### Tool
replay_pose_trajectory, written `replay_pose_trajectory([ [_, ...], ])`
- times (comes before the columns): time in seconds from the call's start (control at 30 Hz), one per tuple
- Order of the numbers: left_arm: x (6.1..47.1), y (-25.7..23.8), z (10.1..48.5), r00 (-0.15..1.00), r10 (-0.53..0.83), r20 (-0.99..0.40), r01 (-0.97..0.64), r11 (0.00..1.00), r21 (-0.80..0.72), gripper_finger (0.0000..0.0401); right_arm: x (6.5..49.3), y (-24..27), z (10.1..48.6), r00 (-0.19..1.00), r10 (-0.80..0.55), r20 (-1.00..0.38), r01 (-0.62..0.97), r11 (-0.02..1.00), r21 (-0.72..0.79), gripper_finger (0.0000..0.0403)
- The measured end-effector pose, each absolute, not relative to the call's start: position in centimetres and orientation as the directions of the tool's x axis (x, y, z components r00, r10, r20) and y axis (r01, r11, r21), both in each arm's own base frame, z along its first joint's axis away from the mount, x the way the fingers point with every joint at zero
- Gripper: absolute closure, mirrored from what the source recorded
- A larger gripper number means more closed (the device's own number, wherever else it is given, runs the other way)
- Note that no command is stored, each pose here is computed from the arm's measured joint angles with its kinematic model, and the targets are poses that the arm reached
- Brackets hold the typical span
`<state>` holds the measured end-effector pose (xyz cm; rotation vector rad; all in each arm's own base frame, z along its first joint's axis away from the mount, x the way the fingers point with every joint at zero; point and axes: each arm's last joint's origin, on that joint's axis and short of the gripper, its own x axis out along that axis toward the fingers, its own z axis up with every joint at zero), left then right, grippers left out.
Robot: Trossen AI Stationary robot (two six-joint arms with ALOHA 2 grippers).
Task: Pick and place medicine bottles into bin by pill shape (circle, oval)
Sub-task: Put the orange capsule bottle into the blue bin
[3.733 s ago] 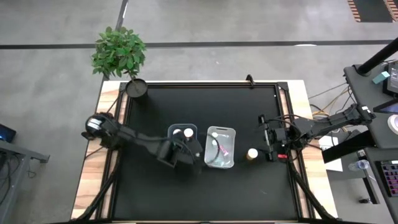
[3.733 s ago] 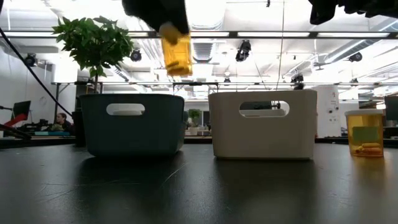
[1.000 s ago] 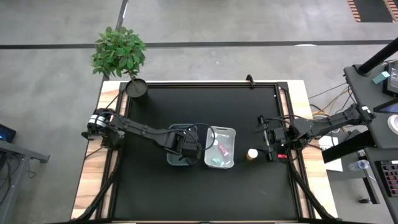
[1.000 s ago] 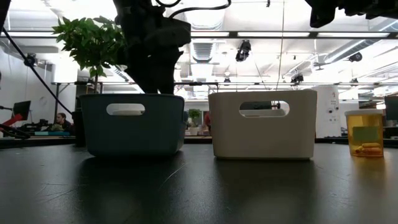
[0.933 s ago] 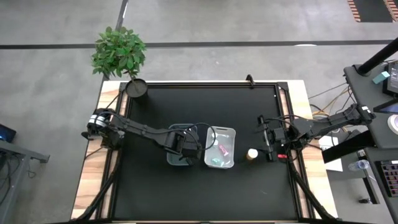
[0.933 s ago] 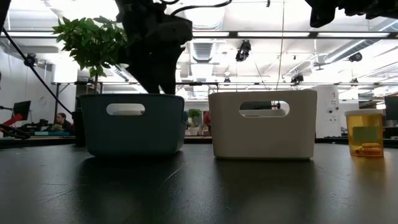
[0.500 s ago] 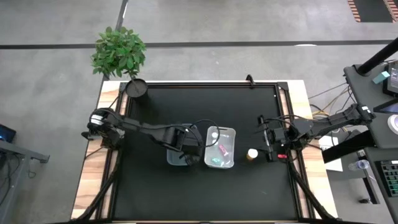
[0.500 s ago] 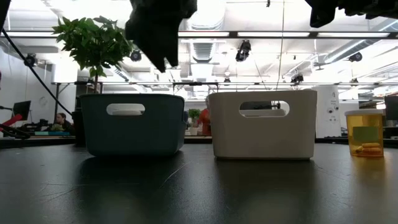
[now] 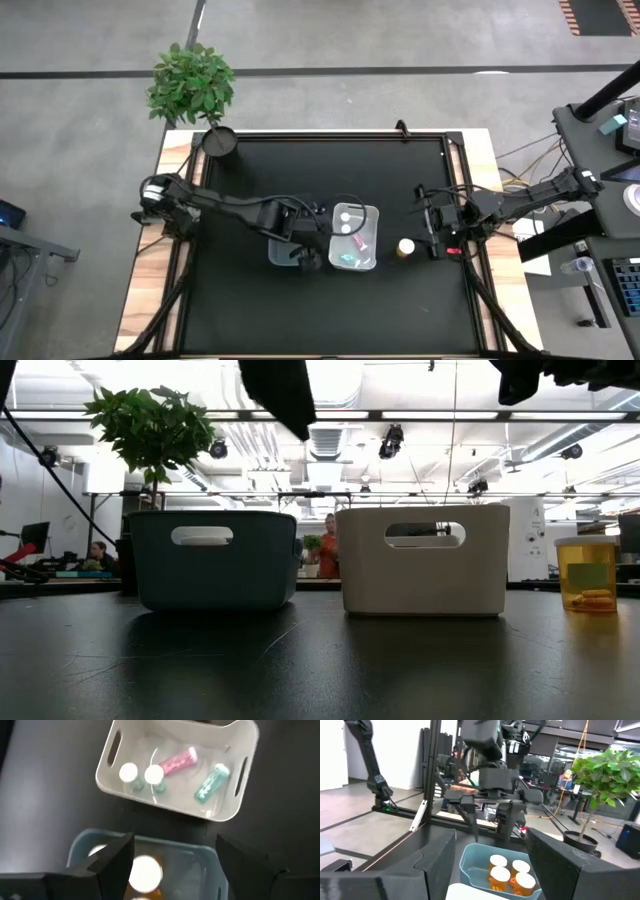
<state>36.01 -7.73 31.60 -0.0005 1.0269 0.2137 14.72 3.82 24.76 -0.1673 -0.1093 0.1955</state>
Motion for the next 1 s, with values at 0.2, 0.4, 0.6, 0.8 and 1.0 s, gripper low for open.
replay_pose_trajectory([
  [0.2,36.5,-9.1,31.6,0.573,0.141,-0.807,0.007,0.984,0.177,0.014,14.7,3.8,24.8,0.98,0.177,0.091,-0.16,0.972,-0.173,0.0172],
  [0.4,36.8,-10.3,31.4,0.635,0.108,-0.765,0.087,0.974,0.209,0.014,14.7,3.8,24.7,0.98,0.178,0.085,-0.162,0.973,-0.164,0.0172],
  [0.6,36.3,-10.7,30.4,0.672,0.088,-0.735,0.107,0.971,0.214,0.0141,14.8,3.7,24.4,0.988,0.144,0.058,-0.138,0.985,-0.106,0.0172],
  [0.8,35.0,-10.3,29.5,0.722,0.075,-0.687,0.108,0.97,0.22,0.0141,14.9,3.6,24.1,0.994,0.105,0.023,-0.106,0.992,0.07,0.0172],
  [1.0,33.2,-9.5,29.8,0.803,0.12,-0.583,0.063,0.957,0.284,0.0141,14.9,3.7,24.0,0.991,0.135,0.012,-0.131,0.931,0.341,0.0172],
])
